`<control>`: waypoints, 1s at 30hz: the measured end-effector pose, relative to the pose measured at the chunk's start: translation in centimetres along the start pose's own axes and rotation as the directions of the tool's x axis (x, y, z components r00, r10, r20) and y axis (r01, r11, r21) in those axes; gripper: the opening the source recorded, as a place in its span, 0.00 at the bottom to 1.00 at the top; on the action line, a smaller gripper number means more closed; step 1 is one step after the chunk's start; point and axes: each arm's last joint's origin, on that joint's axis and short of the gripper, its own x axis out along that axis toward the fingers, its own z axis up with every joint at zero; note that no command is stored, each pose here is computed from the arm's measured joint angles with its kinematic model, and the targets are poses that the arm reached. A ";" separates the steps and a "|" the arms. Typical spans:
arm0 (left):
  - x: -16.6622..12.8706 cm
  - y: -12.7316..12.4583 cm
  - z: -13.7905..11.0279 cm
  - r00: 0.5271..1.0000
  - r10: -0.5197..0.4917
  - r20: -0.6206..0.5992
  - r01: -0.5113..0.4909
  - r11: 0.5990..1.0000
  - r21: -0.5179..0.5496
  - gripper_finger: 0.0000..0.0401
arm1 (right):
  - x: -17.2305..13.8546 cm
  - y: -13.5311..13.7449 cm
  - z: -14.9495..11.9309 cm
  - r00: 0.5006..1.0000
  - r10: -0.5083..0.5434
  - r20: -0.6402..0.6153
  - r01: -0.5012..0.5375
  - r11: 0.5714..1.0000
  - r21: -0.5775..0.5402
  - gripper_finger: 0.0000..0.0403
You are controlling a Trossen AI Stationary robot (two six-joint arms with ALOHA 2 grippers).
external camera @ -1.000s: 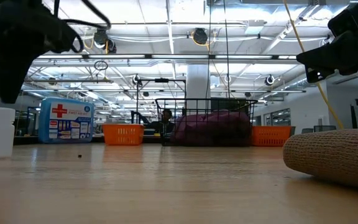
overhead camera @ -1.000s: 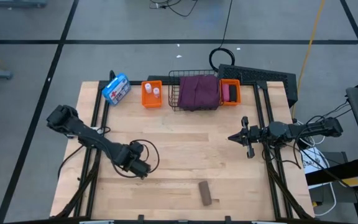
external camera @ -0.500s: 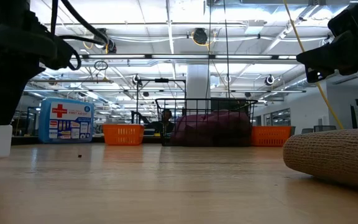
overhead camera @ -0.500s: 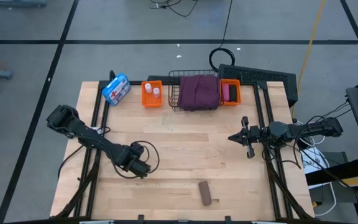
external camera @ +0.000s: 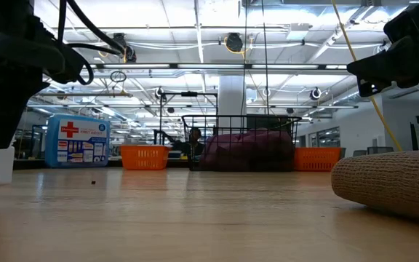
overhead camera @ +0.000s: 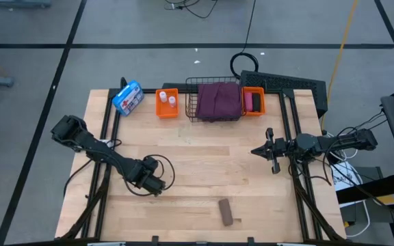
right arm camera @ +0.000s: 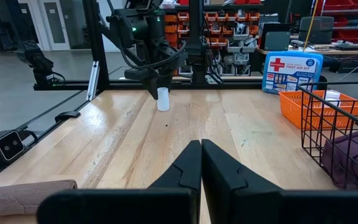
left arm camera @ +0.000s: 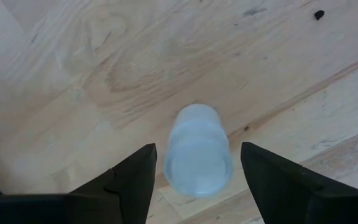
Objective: Pick & place medical supplies in basket/bin
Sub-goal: Put the white pill bottle into the left orange bin
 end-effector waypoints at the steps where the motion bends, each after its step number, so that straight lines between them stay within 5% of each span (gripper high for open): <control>1: 0.0 0.0 0.0 1.000 0.000 0.000 0.000 1.000 0.000 0.59 | 0.0 0.0 0.0 1.000 0.000 0.000 0.000 1.000 0.000 0.00; 30: 0.0 0.0 0.0 1.000 0.000 0.000 0.000 1.000 0.000 0.56 | 0.0 0.0 0.0 1.000 0.000 0.000 0.000 1.000 0.000 0.00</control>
